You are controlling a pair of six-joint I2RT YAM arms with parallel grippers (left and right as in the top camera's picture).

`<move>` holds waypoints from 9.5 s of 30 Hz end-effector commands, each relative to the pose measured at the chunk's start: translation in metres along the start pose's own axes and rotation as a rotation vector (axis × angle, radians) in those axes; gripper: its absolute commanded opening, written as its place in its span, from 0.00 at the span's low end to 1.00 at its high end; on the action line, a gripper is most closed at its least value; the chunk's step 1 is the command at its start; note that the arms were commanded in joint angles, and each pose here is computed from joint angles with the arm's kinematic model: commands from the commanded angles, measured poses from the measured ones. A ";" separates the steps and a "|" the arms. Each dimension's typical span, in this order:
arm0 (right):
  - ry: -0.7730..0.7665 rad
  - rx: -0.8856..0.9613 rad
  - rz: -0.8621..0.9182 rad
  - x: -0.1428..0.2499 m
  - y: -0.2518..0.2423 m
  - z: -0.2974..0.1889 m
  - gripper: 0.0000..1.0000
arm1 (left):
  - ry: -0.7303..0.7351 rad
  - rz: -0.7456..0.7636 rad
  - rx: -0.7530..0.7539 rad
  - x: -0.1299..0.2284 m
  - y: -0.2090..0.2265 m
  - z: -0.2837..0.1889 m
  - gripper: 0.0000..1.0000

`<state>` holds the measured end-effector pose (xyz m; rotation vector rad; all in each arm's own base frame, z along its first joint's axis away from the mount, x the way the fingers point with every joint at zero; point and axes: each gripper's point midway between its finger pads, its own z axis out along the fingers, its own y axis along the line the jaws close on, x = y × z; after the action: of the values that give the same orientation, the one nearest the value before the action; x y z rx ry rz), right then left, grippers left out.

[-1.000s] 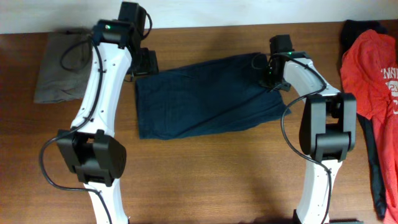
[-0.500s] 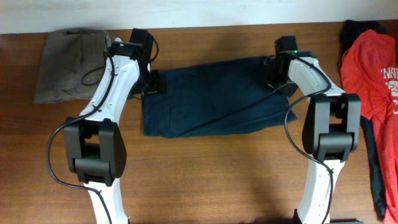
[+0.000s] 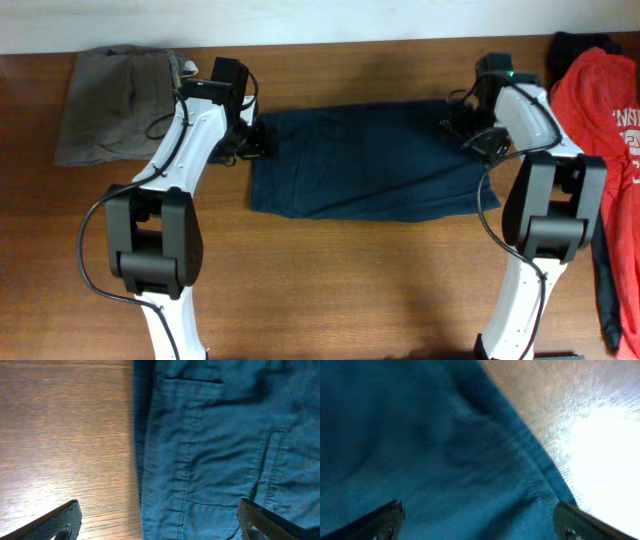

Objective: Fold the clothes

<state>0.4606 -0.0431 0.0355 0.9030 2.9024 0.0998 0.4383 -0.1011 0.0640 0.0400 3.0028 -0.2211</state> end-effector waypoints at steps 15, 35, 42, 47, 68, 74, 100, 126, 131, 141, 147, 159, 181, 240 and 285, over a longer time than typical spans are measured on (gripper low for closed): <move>-0.055 -0.279 -0.395 0.007 0.047 -0.146 0.99 | 0.005 -0.024 0.375 0.021 0.013 0.044 0.99; -0.038 -0.282 -0.393 0.011 0.046 -0.146 0.99 | 0.082 -0.006 0.657 0.040 -0.048 0.077 0.67; -0.038 -0.282 -0.393 0.011 0.046 -0.145 0.99 | 0.065 -0.042 0.634 0.033 -0.031 0.075 0.01; -0.038 -0.282 -0.395 0.011 0.047 -0.145 0.99 | 0.070 -0.126 0.481 0.018 0.019 0.063 0.01; 0.005 -0.275 -0.419 0.022 0.057 -0.130 0.99 | -0.018 -0.213 -0.155 -0.028 0.122 -0.109 0.01; 0.018 -0.283 -0.491 0.037 0.087 -0.117 0.99 | -0.044 -0.207 -0.160 -0.027 0.117 -0.138 0.01; 0.247 -0.173 -0.652 0.142 0.172 -0.012 0.04 | -0.179 -0.177 -0.036 -0.042 0.086 -0.184 0.01; 0.264 -0.194 -0.695 0.203 0.213 0.008 0.04 | -0.296 -0.191 0.247 -0.073 0.017 -0.202 0.01; 0.247 -0.206 -0.695 0.199 0.216 0.008 0.04 | -0.284 -0.256 0.262 -0.072 0.010 -0.202 0.02; 0.257 -0.177 -0.665 0.200 0.204 0.035 0.04 | -0.279 -0.263 0.214 -0.069 0.016 -0.199 0.01; 0.264 -0.177 -0.653 0.203 0.202 0.046 0.04 | -0.266 -0.316 0.118 -0.060 0.046 -0.201 0.01; 0.271 -0.222 -0.666 0.228 0.223 0.044 0.04 | -0.355 -0.360 0.062 -0.057 0.075 -0.234 0.01; 0.193 -0.301 -0.597 0.185 0.230 -0.002 0.04 | -0.246 -0.138 0.116 -0.079 -0.035 -0.156 0.02; 0.137 -0.485 -0.823 0.229 0.303 0.001 0.20 | -0.207 -0.226 -0.015 -0.073 0.023 -0.150 0.65; -0.457 0.134 -0.650 0.077 0.226 -0.099 0.04 | -0.210 -0.229 -0.045 -0.072 0.028 -0.150 0.67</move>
<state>0.5093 0.2120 0.1271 -0.1555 2.6890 -0.1755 0.4913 -0.0587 0.2112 -0.3101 2.8151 -0.1927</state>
